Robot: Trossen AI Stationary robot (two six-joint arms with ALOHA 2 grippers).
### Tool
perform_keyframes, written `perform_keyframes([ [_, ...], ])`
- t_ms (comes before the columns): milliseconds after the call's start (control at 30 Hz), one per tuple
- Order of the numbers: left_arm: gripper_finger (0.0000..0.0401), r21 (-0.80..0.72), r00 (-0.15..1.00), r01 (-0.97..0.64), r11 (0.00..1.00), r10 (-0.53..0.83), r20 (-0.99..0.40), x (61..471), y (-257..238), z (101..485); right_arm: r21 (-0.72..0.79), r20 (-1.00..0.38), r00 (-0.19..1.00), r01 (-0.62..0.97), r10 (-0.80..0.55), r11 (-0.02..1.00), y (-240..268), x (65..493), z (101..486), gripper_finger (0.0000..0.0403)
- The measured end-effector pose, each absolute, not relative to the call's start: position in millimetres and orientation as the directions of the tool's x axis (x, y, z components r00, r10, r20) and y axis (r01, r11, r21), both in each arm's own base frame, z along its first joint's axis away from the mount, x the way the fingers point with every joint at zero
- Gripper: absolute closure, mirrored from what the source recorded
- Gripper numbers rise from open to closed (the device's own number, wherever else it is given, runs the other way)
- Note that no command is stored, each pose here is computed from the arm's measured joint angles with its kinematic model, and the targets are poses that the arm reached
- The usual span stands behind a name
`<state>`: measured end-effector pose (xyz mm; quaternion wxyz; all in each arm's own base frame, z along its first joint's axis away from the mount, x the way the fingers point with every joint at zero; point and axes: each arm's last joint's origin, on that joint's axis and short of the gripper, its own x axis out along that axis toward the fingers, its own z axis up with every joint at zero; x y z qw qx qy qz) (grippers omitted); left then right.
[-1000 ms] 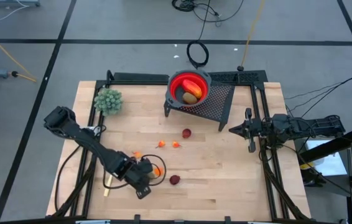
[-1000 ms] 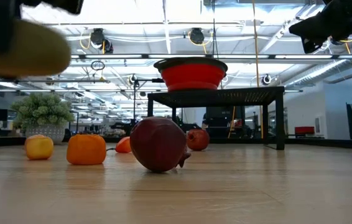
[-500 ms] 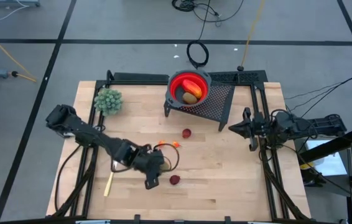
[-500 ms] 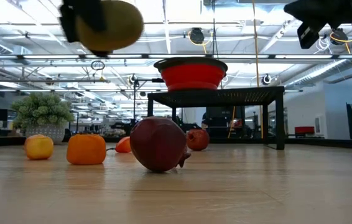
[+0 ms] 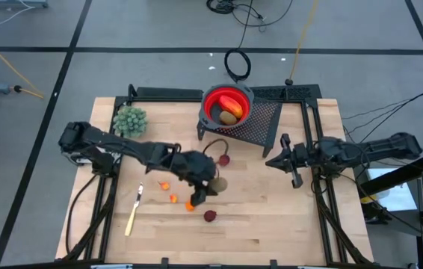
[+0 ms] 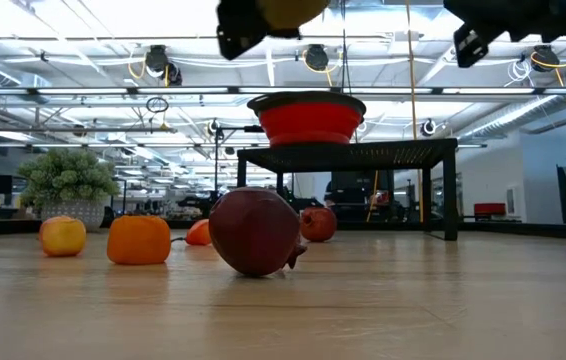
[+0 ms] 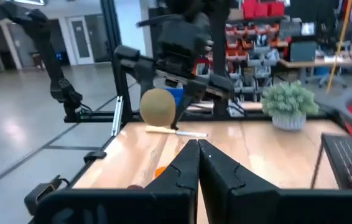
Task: Pick & Place Fruit
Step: Put the kiwi into the red strainer bowl on the shelf
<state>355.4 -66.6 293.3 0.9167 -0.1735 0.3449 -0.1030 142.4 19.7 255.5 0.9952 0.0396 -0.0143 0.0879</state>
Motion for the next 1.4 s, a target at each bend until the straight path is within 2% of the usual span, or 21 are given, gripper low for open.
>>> perform_keyframes([
  [200,0.0201,-0.522,0.732,0.066,0.851,-0.396,-0.554,359.8,-40.7,295.8,0.006,0.079,0.980,-0.185,0.184,0.983,22.3,160.7,255.0,0.0394],
  [433,0.0201,-0.636,0.696,0.090,0.766,-0.505,-0.510,360.0,-19.9,297.2,0.005,0.020,0.983,-0.184,0.184,0.983,25.6,186.1,251.9,0.0359],
  [800,0.0201,-0.745,0.656,0.086,0.662,-0.600,-0.457,358.4,-1.9,298.5,-0.122,-0.074,0.980,-0.192,0.184,0.974,32.3,238.1,276.1,0.0273],
  [1033,0.0201,-0.759,0.622,0.023,0.650,-0.604,-0.498,354.6,-2.1,293.7,-0.206,-0.118,0.971,-0.228,0.208,0.951,35.4,256.9,290.4,0.0220],
  [1233,0.0201,-0.764,0.620,0.011,0.645,-0.604,-0.501,354.3,-2.1,293.3,-0.206,-0.133,0.954,-0.293,0.270,0.934,36.9,269.2,289.8,0.0164],
  [1400,0.0201,-0.765,0.620,0.011,0.644,-0.605,-0.500,354.5,-2.5,293.5,-0.205,-0.131,0.956,-0.284,0.261,0.937,33.4,279.9,281.9,0.0118],
])
